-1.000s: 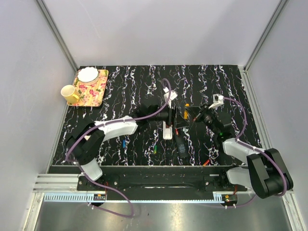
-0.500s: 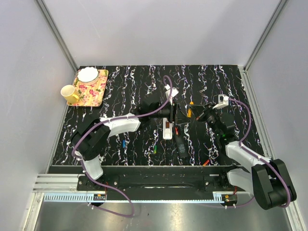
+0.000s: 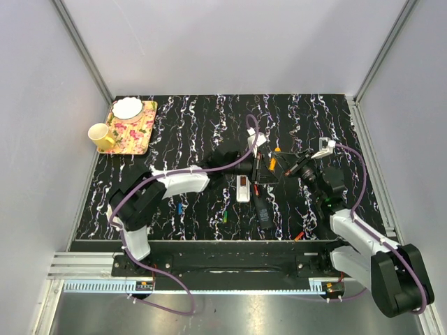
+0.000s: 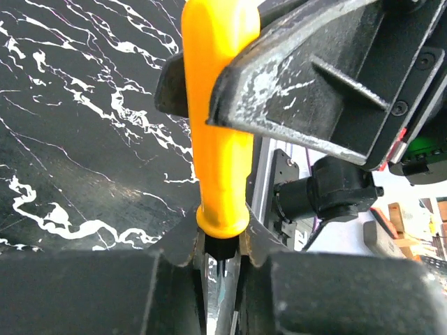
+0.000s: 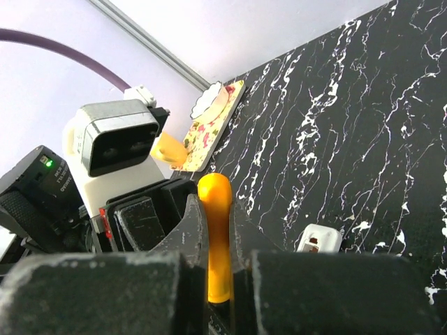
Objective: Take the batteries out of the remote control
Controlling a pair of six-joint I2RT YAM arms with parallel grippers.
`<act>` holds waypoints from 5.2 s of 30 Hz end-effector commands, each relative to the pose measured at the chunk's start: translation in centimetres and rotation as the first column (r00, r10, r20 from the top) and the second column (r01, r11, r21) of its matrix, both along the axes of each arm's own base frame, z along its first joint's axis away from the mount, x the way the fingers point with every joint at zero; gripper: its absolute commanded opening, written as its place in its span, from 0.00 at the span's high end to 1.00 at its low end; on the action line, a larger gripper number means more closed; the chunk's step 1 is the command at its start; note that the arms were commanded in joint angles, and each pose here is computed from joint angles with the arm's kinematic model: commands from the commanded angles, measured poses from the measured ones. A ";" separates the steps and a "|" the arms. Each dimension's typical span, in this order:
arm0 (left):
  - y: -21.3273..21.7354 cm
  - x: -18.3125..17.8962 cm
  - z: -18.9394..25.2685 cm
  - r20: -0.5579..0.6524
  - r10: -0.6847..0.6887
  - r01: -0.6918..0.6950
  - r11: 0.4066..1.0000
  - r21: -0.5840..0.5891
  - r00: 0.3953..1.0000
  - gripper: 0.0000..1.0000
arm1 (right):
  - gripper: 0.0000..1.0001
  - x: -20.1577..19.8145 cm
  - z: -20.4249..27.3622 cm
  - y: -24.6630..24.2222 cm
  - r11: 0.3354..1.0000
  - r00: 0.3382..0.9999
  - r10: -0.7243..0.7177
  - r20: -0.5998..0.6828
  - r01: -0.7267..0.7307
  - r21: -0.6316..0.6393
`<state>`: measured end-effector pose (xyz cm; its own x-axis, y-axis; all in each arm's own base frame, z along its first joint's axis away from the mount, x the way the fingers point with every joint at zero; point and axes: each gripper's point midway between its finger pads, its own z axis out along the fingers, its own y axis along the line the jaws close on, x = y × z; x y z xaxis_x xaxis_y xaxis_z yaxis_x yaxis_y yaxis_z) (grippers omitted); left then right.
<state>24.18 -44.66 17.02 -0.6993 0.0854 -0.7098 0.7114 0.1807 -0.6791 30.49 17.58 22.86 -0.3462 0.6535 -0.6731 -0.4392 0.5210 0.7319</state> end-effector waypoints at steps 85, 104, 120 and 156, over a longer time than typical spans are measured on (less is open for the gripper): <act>6.1 3.5 -10.4 0.129 0.343 -0.364 0.819 0.444 0.930 0.83 | 1.00 3.9 -7.2 -3.3 0.952 0.977 -0.190 -0.094 0.160 -0.262; 6.5 4.2 -12.7 0.105 0.340 -0.344 0.792 0.504 0.935 0.87 | 1.00 4.4 -10.8 -1.9 0.952 0.967 -0.188 -0.173 0.136 -0.276; 5.8 4.1 -13.5 0.078 0.316 -0.310 0.800 0.514 0.945 0.90 | 1.00 4.5 -12.8 -0.2 0.991 0.952 -0.128 -0.278 0.108 -0.085; 7.3 1.1 -7.0 0.058 0.313 -0.311 0.872 0.379 0.948 0.83 | 1.00 5.0 -15.4 -1.5 0.987 0.898 -0.130 -0.420 0.159 0.033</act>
<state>25.65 -35.96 3.67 -0.7904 0.2106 -0.5752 0.5204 0.7261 -0.4493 34.89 15.84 6.20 -0.5040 0.7298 -0.4620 0.0308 0.5497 0.8348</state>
